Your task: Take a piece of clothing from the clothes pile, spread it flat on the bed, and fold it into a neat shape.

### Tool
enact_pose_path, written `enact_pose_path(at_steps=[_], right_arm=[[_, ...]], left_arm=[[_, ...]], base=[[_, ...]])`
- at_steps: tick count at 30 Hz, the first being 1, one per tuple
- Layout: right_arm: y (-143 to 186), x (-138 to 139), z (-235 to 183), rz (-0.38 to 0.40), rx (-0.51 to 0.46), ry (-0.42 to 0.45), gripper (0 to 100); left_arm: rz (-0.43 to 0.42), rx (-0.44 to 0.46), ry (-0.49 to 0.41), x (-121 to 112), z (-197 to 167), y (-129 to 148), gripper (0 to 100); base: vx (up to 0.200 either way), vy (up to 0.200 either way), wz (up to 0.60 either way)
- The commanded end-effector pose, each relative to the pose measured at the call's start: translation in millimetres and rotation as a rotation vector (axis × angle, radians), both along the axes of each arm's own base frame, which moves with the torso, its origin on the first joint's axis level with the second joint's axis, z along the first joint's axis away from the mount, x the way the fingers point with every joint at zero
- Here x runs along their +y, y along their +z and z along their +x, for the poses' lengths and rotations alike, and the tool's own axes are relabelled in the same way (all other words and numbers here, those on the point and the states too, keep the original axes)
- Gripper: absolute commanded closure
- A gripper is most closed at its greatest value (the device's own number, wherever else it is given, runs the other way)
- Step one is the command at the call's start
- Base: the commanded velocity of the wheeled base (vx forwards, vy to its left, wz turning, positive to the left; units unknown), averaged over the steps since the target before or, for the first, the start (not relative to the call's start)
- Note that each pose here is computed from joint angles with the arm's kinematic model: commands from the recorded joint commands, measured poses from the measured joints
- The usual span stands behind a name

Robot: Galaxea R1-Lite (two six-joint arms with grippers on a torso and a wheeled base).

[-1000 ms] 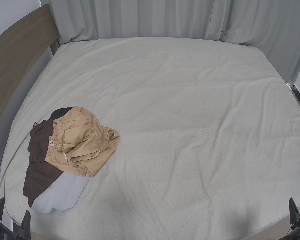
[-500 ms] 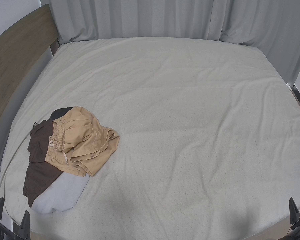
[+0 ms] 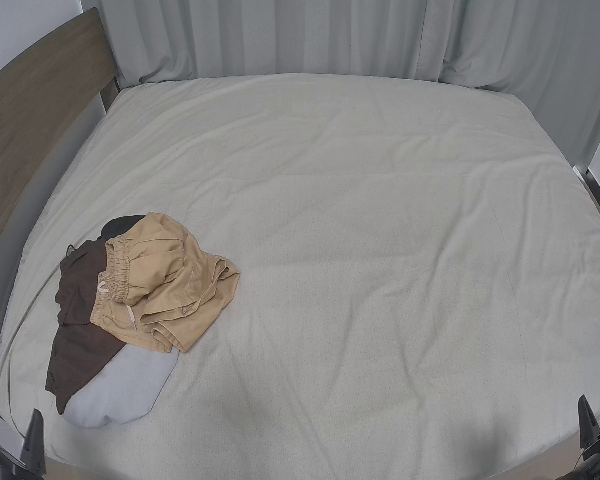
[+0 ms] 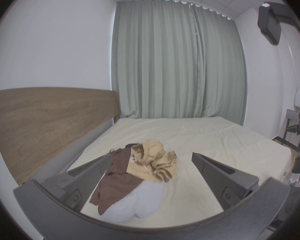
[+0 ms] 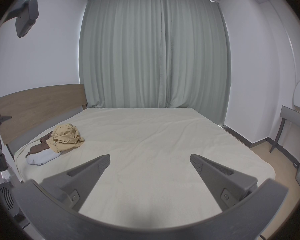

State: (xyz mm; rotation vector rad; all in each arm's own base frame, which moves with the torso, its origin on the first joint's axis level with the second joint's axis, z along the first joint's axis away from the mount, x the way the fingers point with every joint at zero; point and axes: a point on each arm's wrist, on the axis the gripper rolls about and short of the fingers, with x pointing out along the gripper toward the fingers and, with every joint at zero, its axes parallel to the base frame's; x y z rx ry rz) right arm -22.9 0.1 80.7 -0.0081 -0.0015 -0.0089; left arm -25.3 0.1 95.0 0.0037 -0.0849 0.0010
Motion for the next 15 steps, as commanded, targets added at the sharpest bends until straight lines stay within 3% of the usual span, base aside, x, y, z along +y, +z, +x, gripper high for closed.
enact_pose_path(at_steps=[1,6,15], right_arm=[[-5,0,0,0.002,0.005,0.000,0],[-5,0,0,0.004,0.005,0.000,0],[-5,0,0,0.003,0.003,0.001,0]], left_arm=[[-0.005,-0.038,-0.034,0,1,33,0],[-0.058,0.058,-0.081,1,13,31,0],[-0.155,0.103,-0.120,0,22,47,0]], base=[[0.000,0.000,0.00],[0.000,0.000,0.00],[0.000,0.000,0.00]])
